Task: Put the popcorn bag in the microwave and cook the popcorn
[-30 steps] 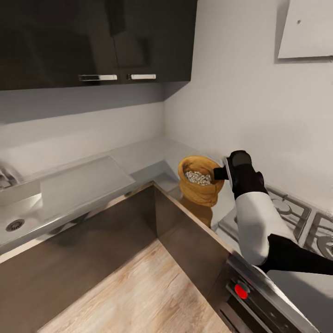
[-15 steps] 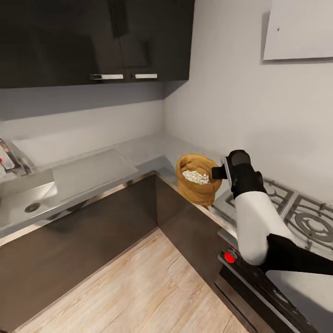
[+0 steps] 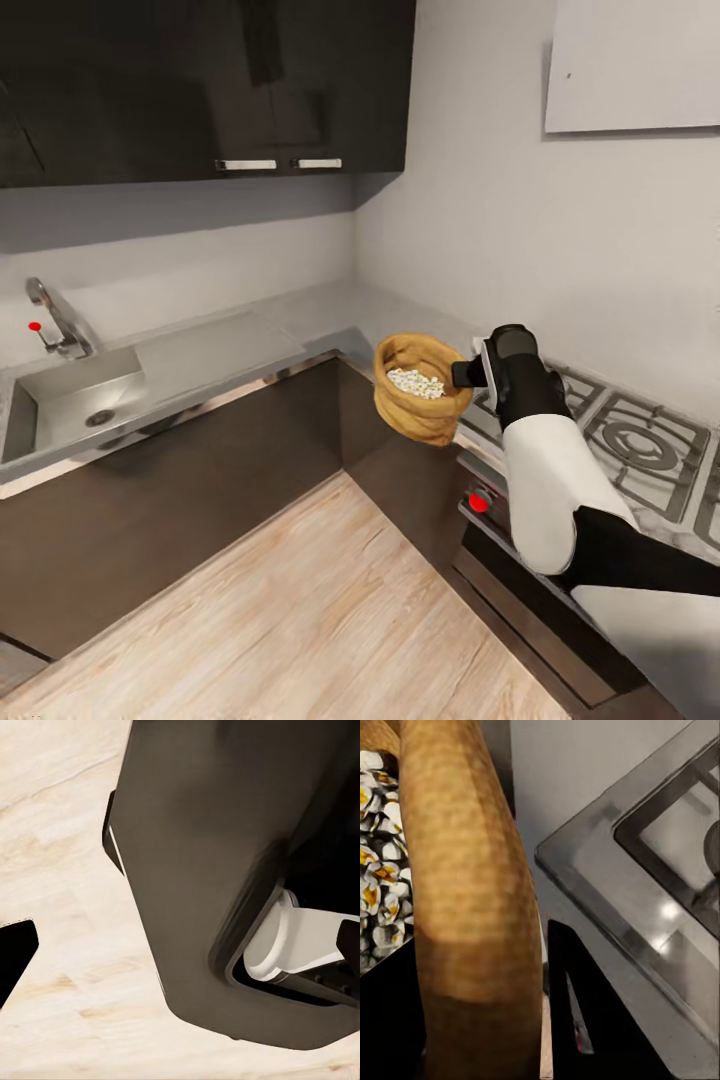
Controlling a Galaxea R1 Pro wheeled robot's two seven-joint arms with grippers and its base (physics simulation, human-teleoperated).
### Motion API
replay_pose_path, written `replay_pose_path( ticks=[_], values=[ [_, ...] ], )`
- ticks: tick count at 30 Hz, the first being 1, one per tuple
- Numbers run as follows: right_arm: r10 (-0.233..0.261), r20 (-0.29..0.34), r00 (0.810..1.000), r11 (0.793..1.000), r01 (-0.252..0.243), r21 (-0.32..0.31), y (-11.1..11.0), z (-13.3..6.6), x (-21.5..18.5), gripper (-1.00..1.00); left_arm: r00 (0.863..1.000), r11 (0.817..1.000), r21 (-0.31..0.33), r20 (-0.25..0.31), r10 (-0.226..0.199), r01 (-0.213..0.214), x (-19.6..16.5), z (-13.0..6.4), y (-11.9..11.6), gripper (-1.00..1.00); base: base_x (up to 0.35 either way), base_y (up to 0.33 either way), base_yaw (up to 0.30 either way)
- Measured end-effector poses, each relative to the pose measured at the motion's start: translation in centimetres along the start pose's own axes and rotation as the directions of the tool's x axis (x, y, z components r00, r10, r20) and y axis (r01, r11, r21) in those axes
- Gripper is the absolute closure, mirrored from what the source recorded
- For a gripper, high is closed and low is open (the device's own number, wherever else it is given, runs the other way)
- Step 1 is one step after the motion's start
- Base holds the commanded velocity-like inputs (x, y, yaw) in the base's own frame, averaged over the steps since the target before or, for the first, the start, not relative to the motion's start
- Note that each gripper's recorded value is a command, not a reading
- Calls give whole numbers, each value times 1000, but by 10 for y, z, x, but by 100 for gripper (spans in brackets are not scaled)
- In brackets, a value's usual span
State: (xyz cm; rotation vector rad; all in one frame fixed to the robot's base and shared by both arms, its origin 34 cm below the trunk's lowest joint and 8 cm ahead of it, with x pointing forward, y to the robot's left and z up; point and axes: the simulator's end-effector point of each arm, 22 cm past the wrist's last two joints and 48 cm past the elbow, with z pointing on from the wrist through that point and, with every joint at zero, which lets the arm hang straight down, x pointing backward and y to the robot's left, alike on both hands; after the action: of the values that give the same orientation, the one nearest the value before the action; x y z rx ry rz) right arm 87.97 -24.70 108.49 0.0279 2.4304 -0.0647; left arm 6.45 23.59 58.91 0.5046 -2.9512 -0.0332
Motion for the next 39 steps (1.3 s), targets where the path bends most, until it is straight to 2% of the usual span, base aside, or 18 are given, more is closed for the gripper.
replay_pose_path(
  ticks=[3, 7, 11, 15, 17, 20, 22, 26, 31, 39],
  values=[
    [-2, -2, 1000, 999, 1, -38, 17, 0, 1, 100, 1000, 1000, 0, 0, 0, 0, 0, 0, 0, -100, -348, 0, 0],
    [-11, -35, 999, 999, 9, -51, 24, 7, 14, 100, 1000, 1000, 0, 0, 1, -1, 0, 0, 0, -100, -344, 0, 0],
    [-52, -149, 987, 996, 39, -86, 43, 29, 58, 100, 1000, 1000, 0, 1, 3, -3, 0, 0, 0, -100, -141, 0, 0],
    [-96, -275, 957, 989, 59, -138, 65, 47, 111, 100, 1000, 1000, -1, 1, 3, -3, 0, 0, 1, -100, -8, 0, 0],
    [-94, -291, 952, 987, 50, -153, 71, 48, 117, 100, 1000, 1000, -1, 1, 4, -4, 0, 0, 1, -100, 0, 0, 0],
    [-100, -212, 972, 984, 65, -165, 75, 63, 120, 100, 1000, 1000, -1, 1, 3, -3, 0, 0, 1, -100, 0, 0, 0],
    [-101, -181, 978, 983, 69, -170, 77, 69, 123, 100, 1000, 1000, -1, 1, 3, -3, -1, 0, 1, -100, 0, 0, 0],
    [-70, -143, 987, 982, 43, -182, 78, 79, 131, 100, 1000, 1000, -1, 1, 3, -3, 0, 0, 1, -100, 0, 0, 0],
    [-72, -117, 991, 981, 49, -186, 79, 90, 152, 100, 1000, 1000, -1, 1, 3, -3, 0, 0, 1, -100, 0, 0, 0],
    [-72, -119, 990, 981, 48, -190, 80, 87, 156, 100, 1000, 1000, 3, 10, 4, -4, -4, 0, 0, -100, 0, 0, 0]
  ],
)
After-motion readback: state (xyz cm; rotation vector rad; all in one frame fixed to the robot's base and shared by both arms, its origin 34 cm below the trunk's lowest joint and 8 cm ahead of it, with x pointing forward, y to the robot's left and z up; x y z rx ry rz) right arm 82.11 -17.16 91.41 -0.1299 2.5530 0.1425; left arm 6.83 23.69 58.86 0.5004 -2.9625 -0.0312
